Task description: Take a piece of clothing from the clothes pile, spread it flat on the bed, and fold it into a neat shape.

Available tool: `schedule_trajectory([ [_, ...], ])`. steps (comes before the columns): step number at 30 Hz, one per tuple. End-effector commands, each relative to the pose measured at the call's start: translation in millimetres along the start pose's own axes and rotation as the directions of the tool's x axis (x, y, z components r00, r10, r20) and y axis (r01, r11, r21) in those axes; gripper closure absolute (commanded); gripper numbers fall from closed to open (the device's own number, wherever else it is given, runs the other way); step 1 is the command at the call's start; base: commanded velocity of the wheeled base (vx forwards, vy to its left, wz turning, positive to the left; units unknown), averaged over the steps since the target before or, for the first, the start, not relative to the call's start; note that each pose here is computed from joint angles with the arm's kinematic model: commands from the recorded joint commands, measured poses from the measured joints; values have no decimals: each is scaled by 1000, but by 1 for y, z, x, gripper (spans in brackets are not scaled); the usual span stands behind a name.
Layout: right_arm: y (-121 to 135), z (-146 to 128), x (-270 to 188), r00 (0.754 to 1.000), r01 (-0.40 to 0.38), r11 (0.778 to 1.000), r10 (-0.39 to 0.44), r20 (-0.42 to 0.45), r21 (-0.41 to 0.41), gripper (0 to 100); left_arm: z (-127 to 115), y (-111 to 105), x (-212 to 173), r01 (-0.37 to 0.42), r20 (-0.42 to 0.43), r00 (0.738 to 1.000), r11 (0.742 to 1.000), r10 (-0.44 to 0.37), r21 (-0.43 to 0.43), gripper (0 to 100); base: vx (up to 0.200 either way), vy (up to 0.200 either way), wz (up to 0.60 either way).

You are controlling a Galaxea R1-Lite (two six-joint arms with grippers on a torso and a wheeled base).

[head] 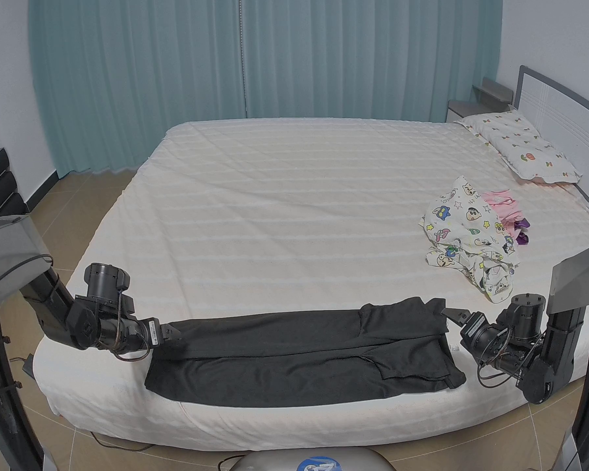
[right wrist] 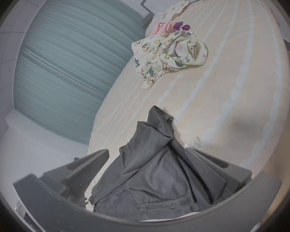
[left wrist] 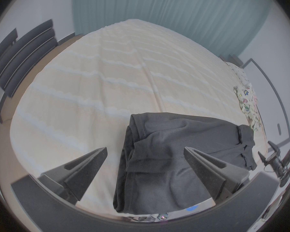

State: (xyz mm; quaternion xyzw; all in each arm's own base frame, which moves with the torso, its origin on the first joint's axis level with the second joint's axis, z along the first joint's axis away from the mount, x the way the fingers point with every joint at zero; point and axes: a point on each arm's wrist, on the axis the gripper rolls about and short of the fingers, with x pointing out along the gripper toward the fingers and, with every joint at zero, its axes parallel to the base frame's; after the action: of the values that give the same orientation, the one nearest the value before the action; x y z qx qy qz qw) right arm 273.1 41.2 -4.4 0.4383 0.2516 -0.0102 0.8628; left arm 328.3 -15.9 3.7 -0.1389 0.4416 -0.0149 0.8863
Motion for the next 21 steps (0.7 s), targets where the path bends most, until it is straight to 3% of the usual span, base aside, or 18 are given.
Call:
schedule_trajectory([
  [1,0,0,0,1000,-10,1000,10,5,-1,0,-22,4,35,-3,-60,998,999,5,39,0,0,0,0],
  [14,1,-1,0,1000,-11,1000,11,3,-3,0,-24,-6,36,17,-51,999,997,-13,73,0,0,0,0],
  [15,1,-1,1,1000,-12,1000,12,2,-3,0,-24,-6,36,16,-51,999,997,-12,73,100,0,0,0],
  [21,1,-2,1,1000,-11,1000,11,-2,-3,0,-22,-6,35,13,-42,999,997,-10,71,100,0,0,0],
])
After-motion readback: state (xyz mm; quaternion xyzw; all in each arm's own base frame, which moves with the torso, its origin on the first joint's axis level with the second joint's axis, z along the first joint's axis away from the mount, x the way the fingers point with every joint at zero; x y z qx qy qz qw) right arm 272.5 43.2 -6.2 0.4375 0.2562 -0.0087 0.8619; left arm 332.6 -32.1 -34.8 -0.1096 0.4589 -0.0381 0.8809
